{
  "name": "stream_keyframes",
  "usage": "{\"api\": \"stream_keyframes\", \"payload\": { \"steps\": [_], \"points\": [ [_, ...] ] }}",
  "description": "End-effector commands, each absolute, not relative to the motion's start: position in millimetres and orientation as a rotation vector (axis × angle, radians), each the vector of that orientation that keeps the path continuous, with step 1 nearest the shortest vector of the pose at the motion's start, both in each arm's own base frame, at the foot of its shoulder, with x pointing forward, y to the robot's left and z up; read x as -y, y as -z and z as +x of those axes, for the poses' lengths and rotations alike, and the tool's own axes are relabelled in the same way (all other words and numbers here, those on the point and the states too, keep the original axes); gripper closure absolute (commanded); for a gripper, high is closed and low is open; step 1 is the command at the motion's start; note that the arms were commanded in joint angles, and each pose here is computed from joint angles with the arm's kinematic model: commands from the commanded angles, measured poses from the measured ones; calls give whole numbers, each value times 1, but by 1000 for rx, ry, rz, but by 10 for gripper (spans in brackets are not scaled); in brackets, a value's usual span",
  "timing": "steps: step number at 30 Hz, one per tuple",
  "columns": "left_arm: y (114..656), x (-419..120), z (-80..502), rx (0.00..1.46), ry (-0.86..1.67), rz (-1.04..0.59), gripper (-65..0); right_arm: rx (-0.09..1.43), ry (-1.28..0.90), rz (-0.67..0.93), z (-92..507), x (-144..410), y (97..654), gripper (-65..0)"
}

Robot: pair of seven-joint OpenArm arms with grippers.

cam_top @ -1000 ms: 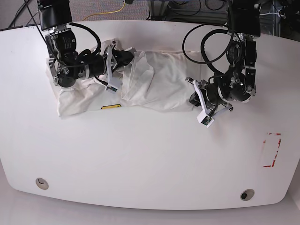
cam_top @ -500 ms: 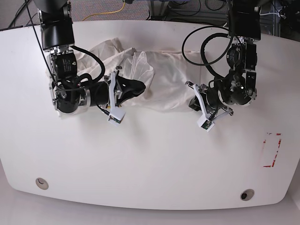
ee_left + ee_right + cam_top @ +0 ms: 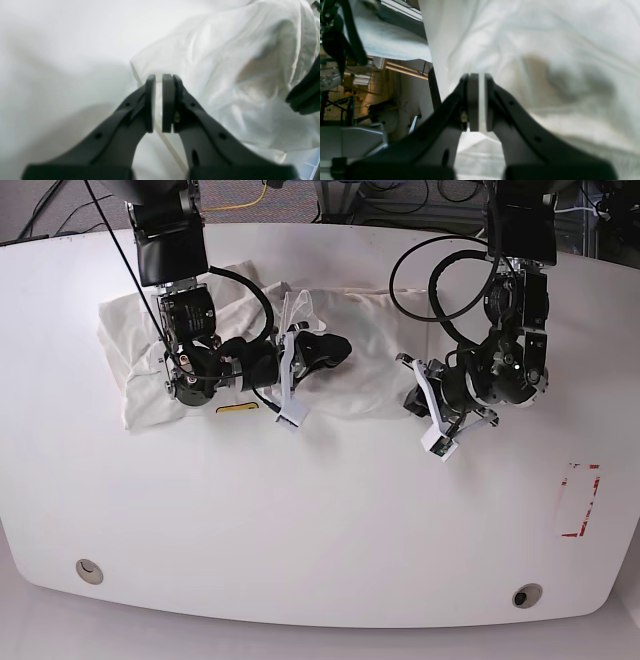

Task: Layout the t-shirt on the table in an organized manner, then fold the t-shirt properly

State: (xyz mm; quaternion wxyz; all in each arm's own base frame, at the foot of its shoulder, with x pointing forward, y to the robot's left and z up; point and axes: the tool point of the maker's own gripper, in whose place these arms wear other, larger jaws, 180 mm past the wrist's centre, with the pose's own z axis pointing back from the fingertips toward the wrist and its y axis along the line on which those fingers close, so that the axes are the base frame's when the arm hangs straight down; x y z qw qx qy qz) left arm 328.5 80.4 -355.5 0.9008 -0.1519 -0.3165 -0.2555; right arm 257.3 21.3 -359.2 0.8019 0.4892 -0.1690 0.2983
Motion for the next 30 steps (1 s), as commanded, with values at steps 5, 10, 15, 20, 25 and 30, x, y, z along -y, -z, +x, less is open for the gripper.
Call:
{"api": "stream_keyframes", "payload": {
  "steps": [5, 10, 15, 20, 25, 30],
  "points": [
    [342, -84, 339, 705, 536, -306, -31, 341, -660, 915, 258, 4, 378, -41],
    [343, -85, 338, 701, 536, -303, -31, 325, -644, 857, 253, 30, 389, -41],
    [343, -86, 338, 701, 536, -302, -31, 345, -676, 780, 254, 58, 384, -41],
    [343, -85, 338, 701, 537, -305, -31, 386, -734, 710, 259, 75, 369, -41],
    [342, -80, 337, 703, 549, -315, -31, 431, -791, 664, 264, 81, 353, -41],
    [340, -50, 325, 713, 692, -385, -31, 522, -819, 603, 277, 92, 327, -41]
  ]
}}
